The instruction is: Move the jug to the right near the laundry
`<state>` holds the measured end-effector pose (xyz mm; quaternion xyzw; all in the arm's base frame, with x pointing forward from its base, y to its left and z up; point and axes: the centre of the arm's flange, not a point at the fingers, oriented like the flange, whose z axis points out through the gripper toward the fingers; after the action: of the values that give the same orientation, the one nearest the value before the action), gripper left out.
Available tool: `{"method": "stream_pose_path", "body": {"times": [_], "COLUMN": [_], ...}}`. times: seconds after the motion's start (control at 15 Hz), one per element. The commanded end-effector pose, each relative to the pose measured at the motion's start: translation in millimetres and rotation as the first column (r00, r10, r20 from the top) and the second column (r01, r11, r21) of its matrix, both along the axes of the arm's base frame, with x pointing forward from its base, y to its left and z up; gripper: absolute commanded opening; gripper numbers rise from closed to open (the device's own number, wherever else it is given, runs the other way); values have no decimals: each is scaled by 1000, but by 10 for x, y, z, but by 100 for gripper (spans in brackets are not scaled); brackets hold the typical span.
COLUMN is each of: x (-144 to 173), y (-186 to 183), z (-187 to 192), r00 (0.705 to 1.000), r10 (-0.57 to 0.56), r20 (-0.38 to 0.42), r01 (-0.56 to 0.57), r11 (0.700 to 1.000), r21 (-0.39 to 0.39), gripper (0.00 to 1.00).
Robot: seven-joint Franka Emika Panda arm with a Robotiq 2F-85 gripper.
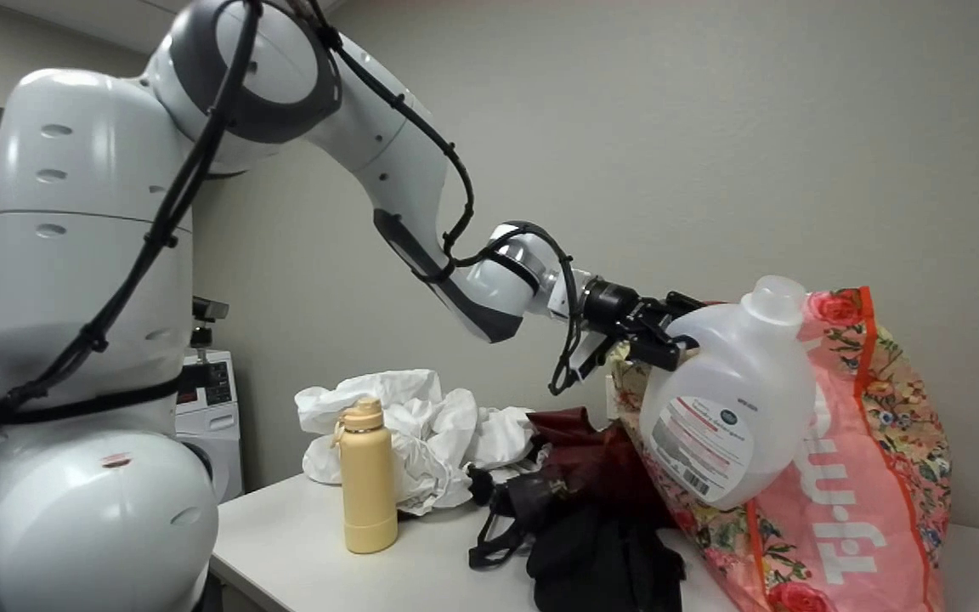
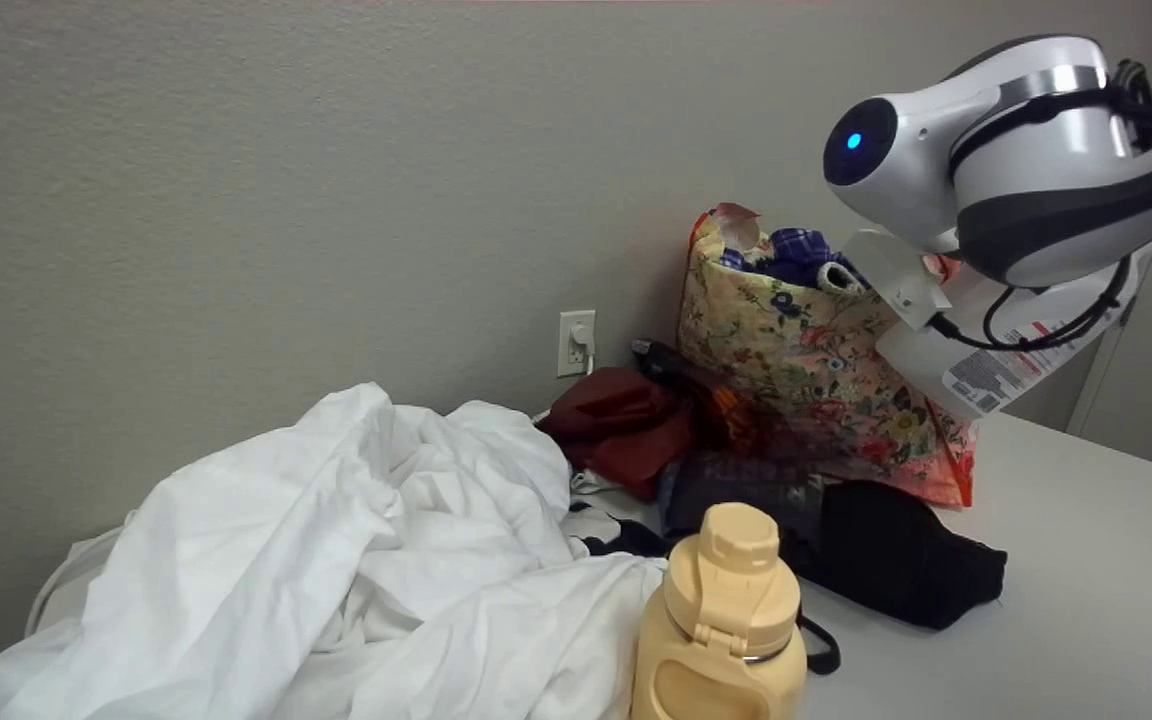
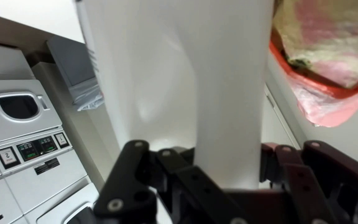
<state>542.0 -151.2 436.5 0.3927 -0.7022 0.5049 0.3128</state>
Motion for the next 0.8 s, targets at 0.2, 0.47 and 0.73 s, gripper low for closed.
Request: {"method": "stream_pose_path", "body": {"times": [0.2,0.47,0.73], "x": [419,529,542], "y": [-607,-870,-1051], "z": [-528,-825,-1118], "r00": [989,977,961], "r10": [-145,-211,-273], "r20": [28,-10,-54], "r01": [147,204,249], "r11": [974,954,931], "r21": [-171,-220,-267], "gripper": [1,1,1]}}
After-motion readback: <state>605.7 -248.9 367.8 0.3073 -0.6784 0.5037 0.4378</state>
